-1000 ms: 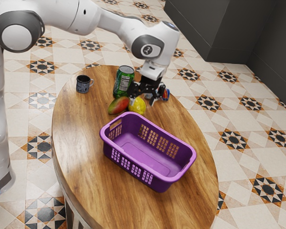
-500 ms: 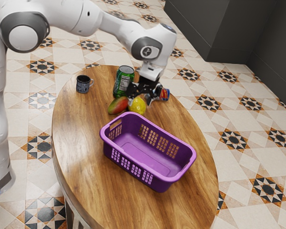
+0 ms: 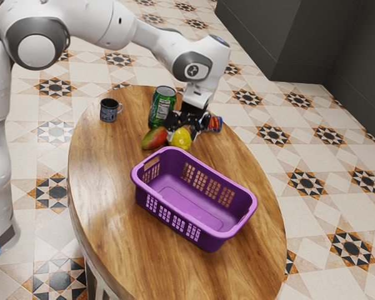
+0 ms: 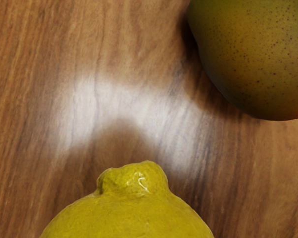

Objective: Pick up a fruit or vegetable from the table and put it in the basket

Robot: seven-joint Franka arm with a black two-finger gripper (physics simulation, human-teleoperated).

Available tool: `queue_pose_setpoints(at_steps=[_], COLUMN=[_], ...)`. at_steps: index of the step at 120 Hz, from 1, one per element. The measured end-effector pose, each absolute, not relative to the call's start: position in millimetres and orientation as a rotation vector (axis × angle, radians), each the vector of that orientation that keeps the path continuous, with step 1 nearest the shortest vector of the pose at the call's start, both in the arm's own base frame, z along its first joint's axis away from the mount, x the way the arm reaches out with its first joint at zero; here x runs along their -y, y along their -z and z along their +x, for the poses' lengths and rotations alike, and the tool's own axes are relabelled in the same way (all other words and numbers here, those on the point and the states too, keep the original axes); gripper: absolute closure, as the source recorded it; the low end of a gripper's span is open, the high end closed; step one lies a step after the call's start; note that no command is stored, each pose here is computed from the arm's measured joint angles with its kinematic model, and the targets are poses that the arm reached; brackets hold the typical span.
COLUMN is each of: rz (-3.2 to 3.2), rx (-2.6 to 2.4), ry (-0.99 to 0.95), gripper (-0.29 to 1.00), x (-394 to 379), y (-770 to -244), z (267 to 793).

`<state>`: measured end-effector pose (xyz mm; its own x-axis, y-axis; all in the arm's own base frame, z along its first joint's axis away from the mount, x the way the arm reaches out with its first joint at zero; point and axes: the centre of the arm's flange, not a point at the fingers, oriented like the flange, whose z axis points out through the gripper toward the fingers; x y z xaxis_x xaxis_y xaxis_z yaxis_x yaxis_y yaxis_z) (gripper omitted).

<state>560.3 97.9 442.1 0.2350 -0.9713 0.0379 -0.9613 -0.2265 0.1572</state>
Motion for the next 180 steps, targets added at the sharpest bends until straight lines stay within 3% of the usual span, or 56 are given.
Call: queue_pose_setpoints(at_steps=[25,57,84,111,180], rz=[2.363,2.393,2.443,2.506,2.587], rx=[1.828,1.813,1.743,1.695,1.759], ry=[0.105,0.091,0.096,0.082,-0.053], gripper=[0.02,0.29,0.31,0.48,0.49], x=[-108,-109,-121,-122,-59], y=[-438,-438,-428,-443,-551], z=[559,562,563,561,541])
